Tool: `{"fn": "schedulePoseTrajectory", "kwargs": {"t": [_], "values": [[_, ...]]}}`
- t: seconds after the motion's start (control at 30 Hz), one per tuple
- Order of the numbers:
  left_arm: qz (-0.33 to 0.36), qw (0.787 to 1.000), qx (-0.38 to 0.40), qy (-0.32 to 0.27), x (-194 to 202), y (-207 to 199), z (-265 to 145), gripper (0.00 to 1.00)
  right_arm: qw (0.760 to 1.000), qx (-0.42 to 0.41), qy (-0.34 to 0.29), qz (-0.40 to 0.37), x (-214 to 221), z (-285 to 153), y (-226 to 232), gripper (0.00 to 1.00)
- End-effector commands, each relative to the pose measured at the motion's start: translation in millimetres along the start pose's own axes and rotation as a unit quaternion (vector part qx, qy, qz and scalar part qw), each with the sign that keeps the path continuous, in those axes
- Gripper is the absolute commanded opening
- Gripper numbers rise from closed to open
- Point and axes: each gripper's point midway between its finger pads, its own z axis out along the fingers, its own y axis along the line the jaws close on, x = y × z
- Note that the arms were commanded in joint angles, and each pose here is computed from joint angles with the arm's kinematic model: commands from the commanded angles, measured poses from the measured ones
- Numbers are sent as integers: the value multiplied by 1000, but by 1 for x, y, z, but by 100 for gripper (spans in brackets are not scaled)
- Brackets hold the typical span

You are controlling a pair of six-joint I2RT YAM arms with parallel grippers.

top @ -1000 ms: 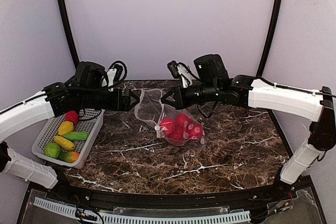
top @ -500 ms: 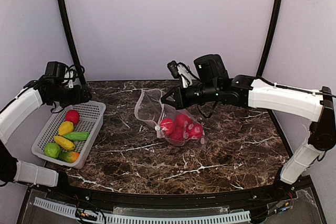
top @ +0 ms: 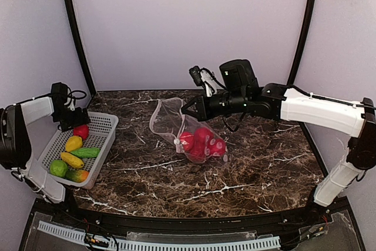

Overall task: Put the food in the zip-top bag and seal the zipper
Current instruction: Pick up the fake fruit from the bin.

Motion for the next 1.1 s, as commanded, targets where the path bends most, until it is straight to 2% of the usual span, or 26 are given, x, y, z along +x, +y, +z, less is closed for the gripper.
{"fn": "schedulePoseTrajectory", "kwargs": {"t": [0.0,0.17,0.33,0.77,1.07], "values": [[-3,1000,-9,-13,-20,17,9,90,1000,0,-22,-14,-8,-10,6,0],[14,999,-33,-14,-29,26,18,90,1000,-2,-20,-15,-8,-9,6,0],[20,999,-29,16,-23,26,35,90,1000,-1,-22,-16,-9,-10,7,0],[14,998,45,37,-12,0,34,89,1000,-4,-20,-10,-9,-5,6,0],[37,995,-20,85,-1,24,42,90,1000,-4,-19,-10,-9,-4,6,0]]}}
